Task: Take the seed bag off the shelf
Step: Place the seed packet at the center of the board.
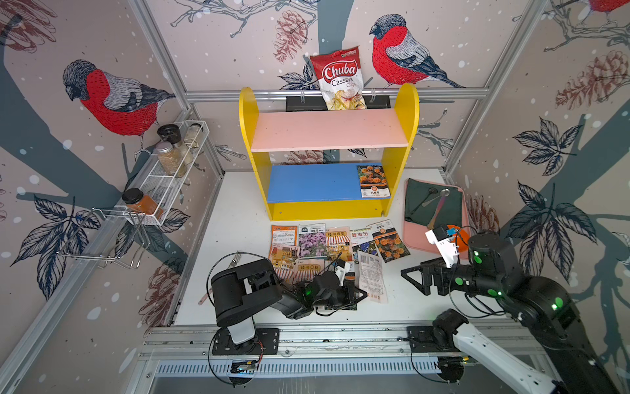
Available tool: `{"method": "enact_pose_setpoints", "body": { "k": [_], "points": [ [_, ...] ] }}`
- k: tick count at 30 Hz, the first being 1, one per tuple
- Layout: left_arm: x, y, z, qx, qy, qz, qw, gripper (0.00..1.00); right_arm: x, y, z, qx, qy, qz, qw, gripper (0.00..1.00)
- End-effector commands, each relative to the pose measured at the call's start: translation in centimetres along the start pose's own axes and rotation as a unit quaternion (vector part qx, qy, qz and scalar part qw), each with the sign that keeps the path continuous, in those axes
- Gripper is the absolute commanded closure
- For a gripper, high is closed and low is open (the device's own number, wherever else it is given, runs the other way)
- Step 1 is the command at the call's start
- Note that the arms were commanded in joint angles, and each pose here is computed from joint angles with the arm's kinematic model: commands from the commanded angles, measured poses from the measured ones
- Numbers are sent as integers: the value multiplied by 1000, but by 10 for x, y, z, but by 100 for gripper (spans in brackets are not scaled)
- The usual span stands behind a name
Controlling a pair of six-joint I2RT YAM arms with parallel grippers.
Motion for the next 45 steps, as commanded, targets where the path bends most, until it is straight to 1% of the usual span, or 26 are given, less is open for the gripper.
{"method": "enact_pose_setpoints", "body": {
  "k": [1,7,14,20,26,29,32,34,37,40,45],
  "points": [
    [-1,2,-1,3,-7,-7,1000,100,0,-1,-2,9,-7,2,1000,0],
    [0,7,2,14,-6,-22,1000,99,0,-1,-2,10,-9,3,1000,0],
    [0,6,4,18,-1,-26,999,89,0,-1,-2,11,-9,3,1000,0],
    [4,15,8,29,7,-63,998,78,1,-1,-3,13,-11,2,1000,0],
    [11,15,8,22,8,-93,995,63,-1,-1,-3,13,-11,2,1000,0],
    [15,17,9,14,16,-122,992,52,-2,-1,-3,15,-10,2,1000,0],
    [20,21,11,6,27,-151,988,33,-2,-2,-2,15,-10,2,1000,0],
    [23,24,13,3,34,-167,985,17,-2,-1,-3,17,-12,1,1000,0],
    [30,27,15,-2,39,-181,983,5,-2,-2,-2,17,-11,1,1000,0],
    [37,23,13,-8,30,-177,984,4,-3,-2,-1,18,-11,1,1000,0],
    [50,-4,-1,-33,-6,-149,988,4,0,-1,-3,19,-19,1,1000,0]
  ]
}}
Point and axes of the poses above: each gripper's point midway between its finger pads, its own x axis back along the fingers, its own y axis along the line the jaws close on, z = x × y, the point moved 2 cm from there along x, back along the fingers, and after that the axes turned 3 degrees about -x, right-handed, at the moved point
